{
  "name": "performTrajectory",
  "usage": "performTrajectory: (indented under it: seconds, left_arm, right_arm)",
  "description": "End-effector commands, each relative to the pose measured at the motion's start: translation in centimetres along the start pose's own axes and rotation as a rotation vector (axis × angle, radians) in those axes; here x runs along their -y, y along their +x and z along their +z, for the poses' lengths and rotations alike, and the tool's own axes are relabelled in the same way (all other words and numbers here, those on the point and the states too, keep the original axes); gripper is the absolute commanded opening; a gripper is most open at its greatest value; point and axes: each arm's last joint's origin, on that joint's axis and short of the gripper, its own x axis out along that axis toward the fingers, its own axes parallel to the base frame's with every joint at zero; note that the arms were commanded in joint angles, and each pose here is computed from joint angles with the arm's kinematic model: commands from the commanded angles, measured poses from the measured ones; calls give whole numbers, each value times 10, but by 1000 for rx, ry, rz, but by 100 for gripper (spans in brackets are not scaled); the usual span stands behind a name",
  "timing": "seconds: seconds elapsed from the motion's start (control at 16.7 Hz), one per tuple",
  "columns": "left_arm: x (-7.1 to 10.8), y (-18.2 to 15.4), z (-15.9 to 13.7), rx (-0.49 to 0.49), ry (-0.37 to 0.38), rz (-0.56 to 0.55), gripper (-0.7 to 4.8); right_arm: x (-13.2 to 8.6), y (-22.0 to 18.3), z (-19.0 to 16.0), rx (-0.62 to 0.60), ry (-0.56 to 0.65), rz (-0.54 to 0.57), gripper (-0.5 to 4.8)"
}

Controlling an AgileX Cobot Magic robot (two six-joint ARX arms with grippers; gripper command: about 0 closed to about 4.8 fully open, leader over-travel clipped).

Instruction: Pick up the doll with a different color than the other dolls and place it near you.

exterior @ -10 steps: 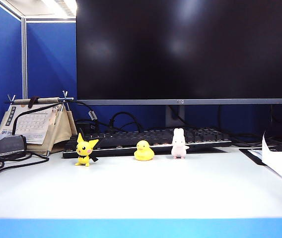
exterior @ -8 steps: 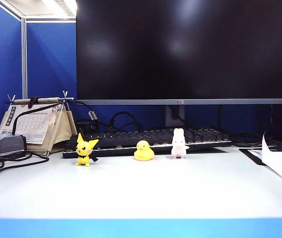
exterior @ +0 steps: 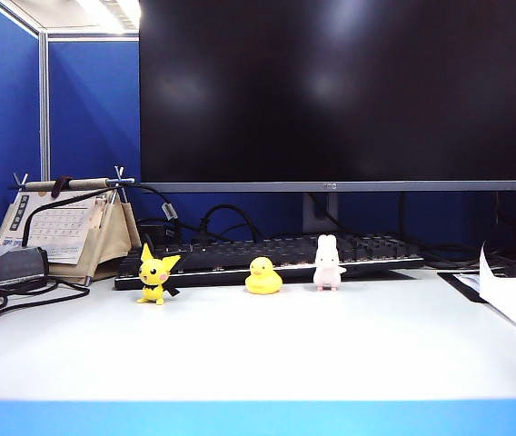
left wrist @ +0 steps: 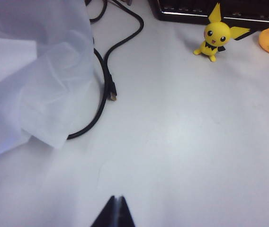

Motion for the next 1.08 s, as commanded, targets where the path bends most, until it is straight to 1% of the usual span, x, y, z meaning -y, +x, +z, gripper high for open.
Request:
performTrajectory:
  seconds: [0.06,0.12,0.18,0.24,0.3,0.36,0.42,0.48,0.6,0.66,0.72,0.78,0.84,0.96,1.08]
  left_arm:
    - [0,0,0,-1,5,2,-5]
    - [0,0,0,-1,5,2,-5]
    - [0,0,0,-1,5,2,-5]
    - [0,0,0,-1,5,2,-5]
    - [0,0,0,-1,5,2,-5]
    - [0,0,0,-1,5,2,-5]
    - [0,0,0,-1,5,2,-5]
    - [0,0,0,-1,5,2,-5]
    - [0,0,0,-1,5,2,-5]
    - [0,0,0,-1,5,2,-5]
    - [0,0,0,-1,5,2,-5]
    - [0,0,0,-1,5,2,-5]
    - [0,0,0,-1,5,2,-5]
    - [0,0,0,-1,5,2,-5]
    - [0,0,0,-1,5,2,-5]
  right_arm:
    - [-6,6,7,80,15,121,231]
    - [-8,9,11,97,19,125,235]
    - [-9,13,13,103,29,134,252]
    - [-11,20,16,92,52,145,281]
    - [-13,25,18,79,58,152,285]
    - [-16,36,22,48,56,160,287]
    - [-21,48,29,12,55,165,315]
    - [-25,59,35,-20,54,176,330]
    - [-37,109,53,-127,54,187,350]
    - [-40,122,56,-161,56,188,384]
    - [-43,143,59,-204,68,186,433]
    - [-45,157,60,-236,88,193,442]
    - [-47,180,62,-259,100,177,442]
    - [-49,197,67,-244,98,140,442]
    - [-53,212,78,-204,77,116,442]
